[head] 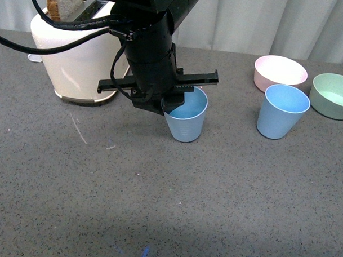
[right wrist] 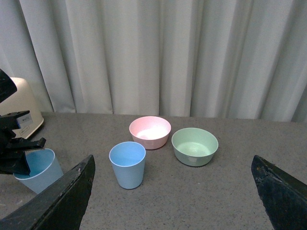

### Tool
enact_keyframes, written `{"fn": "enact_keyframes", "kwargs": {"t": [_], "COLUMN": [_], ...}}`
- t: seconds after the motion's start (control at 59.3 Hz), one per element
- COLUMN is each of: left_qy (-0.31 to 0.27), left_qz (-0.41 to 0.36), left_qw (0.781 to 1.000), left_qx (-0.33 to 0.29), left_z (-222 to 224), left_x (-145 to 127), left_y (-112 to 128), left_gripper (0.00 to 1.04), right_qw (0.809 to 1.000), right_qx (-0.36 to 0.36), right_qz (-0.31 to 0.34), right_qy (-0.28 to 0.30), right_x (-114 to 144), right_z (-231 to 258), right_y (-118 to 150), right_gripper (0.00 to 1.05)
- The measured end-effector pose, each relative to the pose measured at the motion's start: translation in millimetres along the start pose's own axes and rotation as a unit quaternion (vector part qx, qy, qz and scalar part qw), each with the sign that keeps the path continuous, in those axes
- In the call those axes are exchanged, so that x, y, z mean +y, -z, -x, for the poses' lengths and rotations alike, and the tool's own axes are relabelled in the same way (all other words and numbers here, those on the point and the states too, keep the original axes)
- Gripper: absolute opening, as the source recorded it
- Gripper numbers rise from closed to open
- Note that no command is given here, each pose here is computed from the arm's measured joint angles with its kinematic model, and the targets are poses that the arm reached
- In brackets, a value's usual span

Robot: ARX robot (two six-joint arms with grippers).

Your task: Stack blue cups with both arms

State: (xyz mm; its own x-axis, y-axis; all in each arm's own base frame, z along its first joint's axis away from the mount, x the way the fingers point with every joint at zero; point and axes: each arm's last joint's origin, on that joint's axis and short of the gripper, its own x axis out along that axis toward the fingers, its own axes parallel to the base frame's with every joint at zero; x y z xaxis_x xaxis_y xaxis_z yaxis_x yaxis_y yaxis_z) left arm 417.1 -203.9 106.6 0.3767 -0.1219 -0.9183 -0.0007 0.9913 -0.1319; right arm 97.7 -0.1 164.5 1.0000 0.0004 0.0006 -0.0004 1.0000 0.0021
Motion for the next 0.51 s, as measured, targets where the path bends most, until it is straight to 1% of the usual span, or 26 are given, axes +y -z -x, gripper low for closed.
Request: {"fn": "enact_keyframes", "kwargs": {"t": [0.067,0.118,0.185,0.236,0.303,0.337,0.388,0.421,0.455,0.506], "left_qy": [-0.001,-0.001,0.001,0.006,0.015,0.018,0.024,0.026,0.033,0.039], "left_qz": [0.000,0.000,0.001,0.002,0.003,0.003,0.003,0.003,0.004,0.007], "left_qw": [1.000,1.000,1.000,1.000,1.000,1.000,1.000,1.000,0.999,0.998], "left_qx": [0.000,0.000,0.000,0.001,0.003,0.002,-0.006,-0.011,-0.025,-0.038], "left_z": [-1,0,0,1,3,5,10,12,19,27], "left_x": [-1,-1,-1,-2,-3,-3,-4,-4,-5,-4], "left_y": [-1,-2,-3,-3,-4,-4,-6,-7,-10,-12], "left_gripper": [0.04,0.11,0.21,0.32,0.43,0.47,0.56,0.59,0.66,0.73], "right_qw": [1.000,1.000,1.000,1.000,1.000,1.000,1.000,1.000,1.000,1.000], "right_qx": [0.000,0.000,0.000,0.000,0.000,0.000,0.000,0.000,0.000,0.000], "right_qz": [0.000,0.000,0.000,0.000,0.000,0.000,0.000,0.000,0.000,0.000], "right_qy": [0.000,0.000,0.000,0.000,0.000,0.000,0.000,0.000,0.000,0.000], "right_x": [0,0,0,0,0,0,0,0,0,0], "right_z": [0,0,0,0,0,0,0,0,0,0], "right_y": [0,0,0,0,0,0,0,0,0,0], "right_gripper": [0.95,0.95,0.95,0.95,0.95,0.95,0.95,0.95,0.95,0.95]}}
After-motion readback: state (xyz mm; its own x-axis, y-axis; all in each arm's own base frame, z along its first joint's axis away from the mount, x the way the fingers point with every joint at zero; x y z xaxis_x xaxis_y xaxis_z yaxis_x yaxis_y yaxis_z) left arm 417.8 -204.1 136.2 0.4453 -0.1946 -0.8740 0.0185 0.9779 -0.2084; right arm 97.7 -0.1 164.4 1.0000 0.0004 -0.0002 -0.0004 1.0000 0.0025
